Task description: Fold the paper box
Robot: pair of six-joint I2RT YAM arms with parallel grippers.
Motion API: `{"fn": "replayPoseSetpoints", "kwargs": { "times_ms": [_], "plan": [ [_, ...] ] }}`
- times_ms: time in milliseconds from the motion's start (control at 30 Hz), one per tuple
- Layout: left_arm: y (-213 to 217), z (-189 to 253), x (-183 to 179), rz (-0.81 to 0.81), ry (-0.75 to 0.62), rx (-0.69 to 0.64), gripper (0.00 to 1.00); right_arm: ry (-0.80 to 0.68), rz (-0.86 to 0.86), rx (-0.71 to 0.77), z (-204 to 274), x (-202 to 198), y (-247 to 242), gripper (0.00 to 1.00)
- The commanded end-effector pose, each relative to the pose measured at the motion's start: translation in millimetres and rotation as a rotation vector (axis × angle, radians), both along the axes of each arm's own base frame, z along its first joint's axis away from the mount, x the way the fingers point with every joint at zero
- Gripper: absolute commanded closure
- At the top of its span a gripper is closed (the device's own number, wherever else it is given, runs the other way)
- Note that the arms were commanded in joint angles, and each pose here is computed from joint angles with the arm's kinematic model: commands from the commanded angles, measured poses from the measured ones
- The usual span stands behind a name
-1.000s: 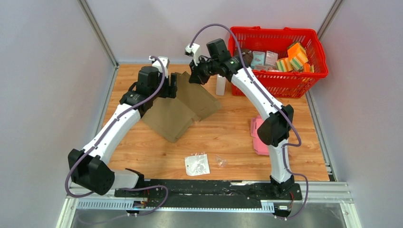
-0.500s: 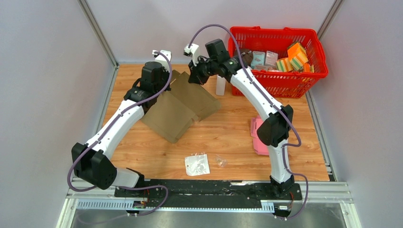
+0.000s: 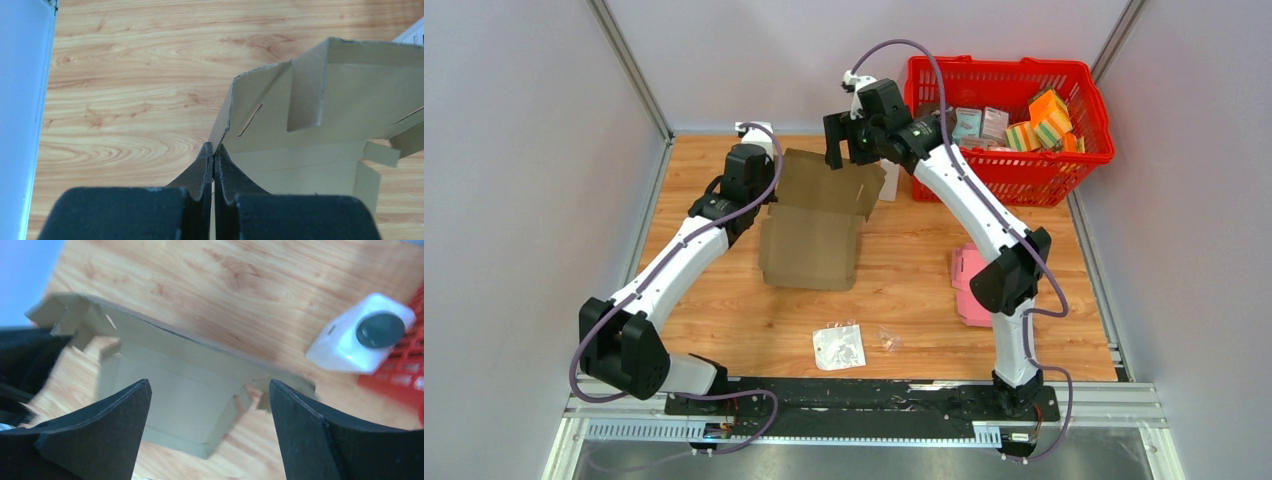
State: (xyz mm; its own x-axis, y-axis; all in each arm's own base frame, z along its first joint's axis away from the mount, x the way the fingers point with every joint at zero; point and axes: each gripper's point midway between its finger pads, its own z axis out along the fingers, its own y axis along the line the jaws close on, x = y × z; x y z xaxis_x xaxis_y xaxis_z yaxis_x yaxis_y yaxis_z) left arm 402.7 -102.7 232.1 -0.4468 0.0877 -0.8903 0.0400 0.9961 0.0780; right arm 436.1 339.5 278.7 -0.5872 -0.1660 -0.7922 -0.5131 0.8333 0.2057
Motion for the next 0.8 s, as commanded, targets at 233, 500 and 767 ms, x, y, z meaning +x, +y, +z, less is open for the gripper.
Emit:
{"fn": "replayPoseSetpoints", "kwargs": {
  "times_ms": [233,500,767],
  "plan": [
    [11.7,19.5,-2.0,0.113,-0.118,-0.112,1.0,0.472,-0.645,0.789,78.4,-22.5,7.0,0.12],
    [16.8,16.7,-10.9,0.119,-0.18,-0.137,1.0,0.777,-0.882,1.014,42.5,0.3,31.8,0.27],
    [19.3,15.2,-16.4,0.115,-0.22,-0.148,1.0,0.897,-0.891,1.002,9.4,3.2,50.5,0.39]
  ]
}}
